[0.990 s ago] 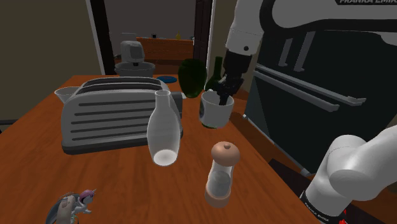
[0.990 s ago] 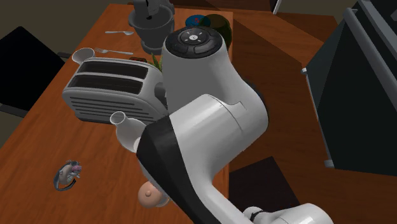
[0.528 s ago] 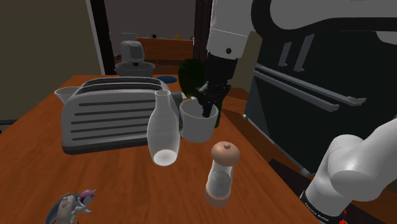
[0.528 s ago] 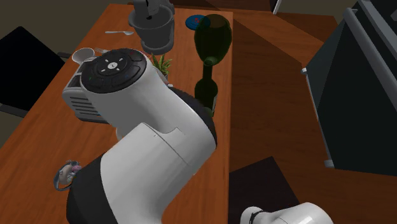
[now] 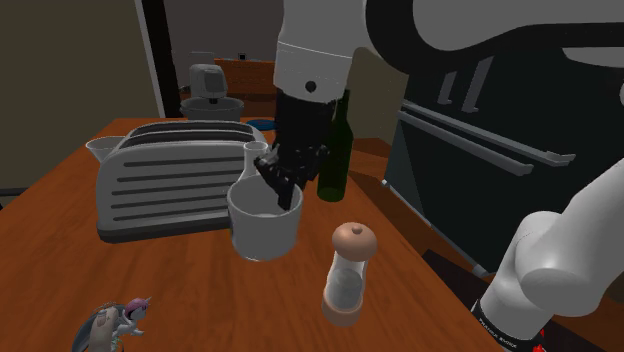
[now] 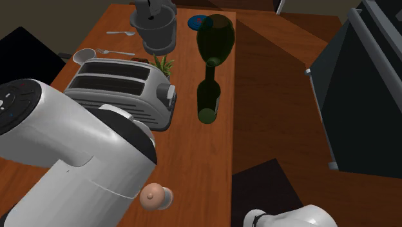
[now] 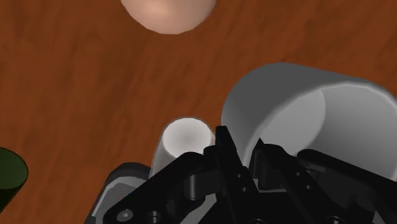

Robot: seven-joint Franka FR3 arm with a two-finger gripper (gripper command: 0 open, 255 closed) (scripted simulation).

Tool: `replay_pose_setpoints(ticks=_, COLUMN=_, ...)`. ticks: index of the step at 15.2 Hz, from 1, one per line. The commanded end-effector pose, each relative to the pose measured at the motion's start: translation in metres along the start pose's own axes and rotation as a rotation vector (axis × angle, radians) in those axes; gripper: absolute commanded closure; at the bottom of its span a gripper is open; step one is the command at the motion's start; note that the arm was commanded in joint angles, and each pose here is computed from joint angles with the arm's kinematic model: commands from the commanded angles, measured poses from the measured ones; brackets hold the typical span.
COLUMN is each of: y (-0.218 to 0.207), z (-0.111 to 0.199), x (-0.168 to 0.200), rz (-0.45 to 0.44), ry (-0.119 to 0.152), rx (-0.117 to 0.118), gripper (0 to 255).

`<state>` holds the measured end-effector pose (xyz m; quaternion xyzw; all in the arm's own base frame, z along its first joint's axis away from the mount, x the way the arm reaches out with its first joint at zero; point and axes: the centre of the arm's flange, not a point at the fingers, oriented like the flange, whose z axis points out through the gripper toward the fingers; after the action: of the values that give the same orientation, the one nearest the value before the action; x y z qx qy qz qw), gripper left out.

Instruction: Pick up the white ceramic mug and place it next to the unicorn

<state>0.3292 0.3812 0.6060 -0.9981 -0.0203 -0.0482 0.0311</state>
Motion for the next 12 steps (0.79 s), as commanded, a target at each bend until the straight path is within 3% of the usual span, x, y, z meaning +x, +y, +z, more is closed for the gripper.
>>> replay_pose_setpoints(ticks=1, y=-0.028, z=-0.001, x=-0.005, rz=0.003, ry=0.000, rx=0.001, gripper=255)
replay_pose_setpoints(ticks=7, y=-0.106, z=0.002, x=-0.012, rz=0.003, ry=0.000, rx=0.001, gripper=255)
replay_pose_setpoints(ticks=12, y=-0.105, z=0.029, x=-0.015, rz=0.003, ry=0.000, rx=0.001, gripper=255)
